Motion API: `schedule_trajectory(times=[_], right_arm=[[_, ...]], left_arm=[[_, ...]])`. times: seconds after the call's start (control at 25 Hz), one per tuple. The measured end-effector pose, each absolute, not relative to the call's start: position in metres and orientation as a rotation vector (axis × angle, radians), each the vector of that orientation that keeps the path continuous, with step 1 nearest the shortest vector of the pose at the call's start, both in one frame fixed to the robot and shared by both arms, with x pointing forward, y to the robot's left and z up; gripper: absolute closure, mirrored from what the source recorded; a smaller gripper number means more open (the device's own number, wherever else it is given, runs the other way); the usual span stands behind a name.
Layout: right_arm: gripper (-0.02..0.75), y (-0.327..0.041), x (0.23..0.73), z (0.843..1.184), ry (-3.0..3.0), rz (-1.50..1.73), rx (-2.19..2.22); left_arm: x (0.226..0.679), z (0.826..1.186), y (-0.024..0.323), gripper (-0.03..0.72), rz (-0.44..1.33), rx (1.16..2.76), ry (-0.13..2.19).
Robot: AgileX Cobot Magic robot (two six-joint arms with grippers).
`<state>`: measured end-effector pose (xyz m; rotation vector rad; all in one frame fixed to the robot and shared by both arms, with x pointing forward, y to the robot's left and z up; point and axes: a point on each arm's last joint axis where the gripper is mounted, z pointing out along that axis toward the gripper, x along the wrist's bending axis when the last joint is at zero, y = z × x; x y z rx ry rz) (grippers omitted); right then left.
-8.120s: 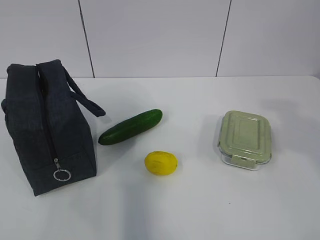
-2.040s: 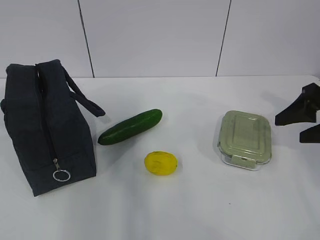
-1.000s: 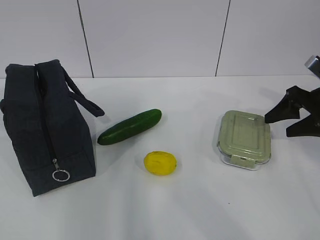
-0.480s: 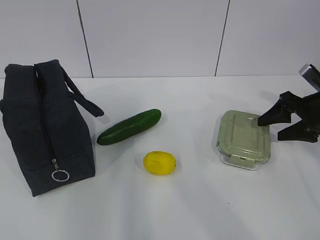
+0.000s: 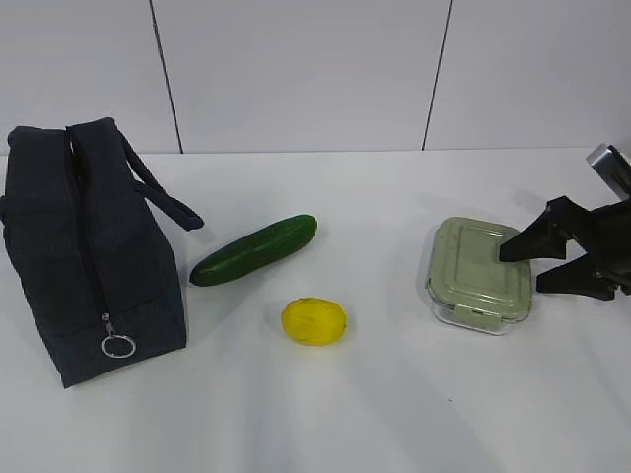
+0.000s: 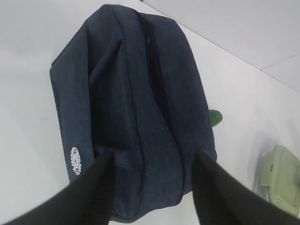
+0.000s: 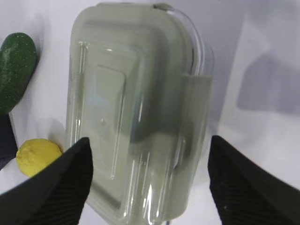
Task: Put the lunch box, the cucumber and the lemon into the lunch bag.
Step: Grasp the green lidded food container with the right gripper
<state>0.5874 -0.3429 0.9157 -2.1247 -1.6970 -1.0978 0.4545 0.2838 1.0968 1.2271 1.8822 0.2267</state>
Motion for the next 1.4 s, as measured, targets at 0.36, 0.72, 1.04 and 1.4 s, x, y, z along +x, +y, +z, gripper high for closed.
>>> schedule_trajectory(times=[0.36, 0.72, 1.04, 1.4], right_arm=[[0.159, -0.347, 0.586, 0.914, -1.673, -1.151, -2.138], [0.159, -0.362, 0.582, 0.916, -1.678, -1.192, -2.127], [0.159, -0.359, 0.582, 0.918, -1.683, -1.217, -2.072], [0.159, -0.357, 0.580, 0.919, -1.692, -1.212, -2.034]], left_arm=[[0.454, 1.097, 0.284, 0.304, 0.227, 1.227, 1.882], [0.454, 1.097, 0.284, 0.304, 0.228, 1.229, 1.881], [0.454, 1.097, 0.284, 0.304, 0.229, 1.231, 1.880], [0.454, 1.097, 0.284, 0.304, 0.231, 1.235, 1.877]])
